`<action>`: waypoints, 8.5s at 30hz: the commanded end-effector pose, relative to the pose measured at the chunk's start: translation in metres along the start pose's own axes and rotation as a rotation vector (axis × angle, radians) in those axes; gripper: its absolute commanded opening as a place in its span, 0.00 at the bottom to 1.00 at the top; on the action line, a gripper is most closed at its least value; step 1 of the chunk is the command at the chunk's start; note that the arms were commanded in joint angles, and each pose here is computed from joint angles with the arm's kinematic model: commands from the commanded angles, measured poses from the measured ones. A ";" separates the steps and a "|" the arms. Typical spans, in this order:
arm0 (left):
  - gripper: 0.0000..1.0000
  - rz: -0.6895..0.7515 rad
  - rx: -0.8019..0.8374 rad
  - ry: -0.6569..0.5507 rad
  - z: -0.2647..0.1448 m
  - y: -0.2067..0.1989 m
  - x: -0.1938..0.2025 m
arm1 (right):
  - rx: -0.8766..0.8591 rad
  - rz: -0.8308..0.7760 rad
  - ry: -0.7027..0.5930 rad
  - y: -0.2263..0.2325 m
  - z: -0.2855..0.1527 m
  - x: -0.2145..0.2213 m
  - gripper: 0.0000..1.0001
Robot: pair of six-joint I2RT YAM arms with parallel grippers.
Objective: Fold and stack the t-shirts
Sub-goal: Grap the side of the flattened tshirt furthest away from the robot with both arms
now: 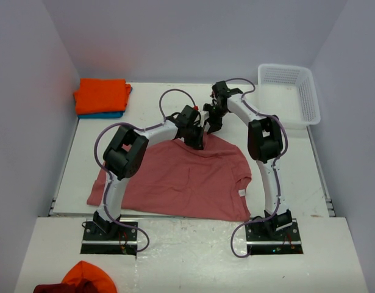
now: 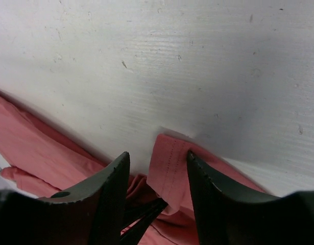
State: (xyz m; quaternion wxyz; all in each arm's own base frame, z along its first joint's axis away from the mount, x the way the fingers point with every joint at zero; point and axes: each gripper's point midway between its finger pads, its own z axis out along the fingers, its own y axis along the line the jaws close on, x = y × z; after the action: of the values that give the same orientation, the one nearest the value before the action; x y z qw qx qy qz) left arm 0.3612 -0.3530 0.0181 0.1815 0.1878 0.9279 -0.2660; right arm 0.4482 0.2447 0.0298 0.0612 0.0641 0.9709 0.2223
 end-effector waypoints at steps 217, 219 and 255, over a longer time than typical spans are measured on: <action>0.19 -0.115 0.050 0.060 0.036 0.037 -0.006 | 0.100 0.282 -0.277 -0.071 -0.088 0.066 0.31; 0.19 -0.114 0.053 0.057 0.035 0.036 -0.007 | 0.108 0.286 -0.274 -0.074 -0.087 0.068 0.32; 0.19 -0.112 0.068 0.057 0.036 0.035 -0.005 | 0.089 0.287 -0.232 -0.076 -0.049 0.040 0.18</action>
State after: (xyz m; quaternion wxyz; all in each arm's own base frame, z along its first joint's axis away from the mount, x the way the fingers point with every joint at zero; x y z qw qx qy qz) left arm 0.4083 -0.3691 0.0189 0.1760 0.1599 0.9057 -0.3510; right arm 0.3763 0.1588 0.0272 0.1160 0.2322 0.9517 0.1637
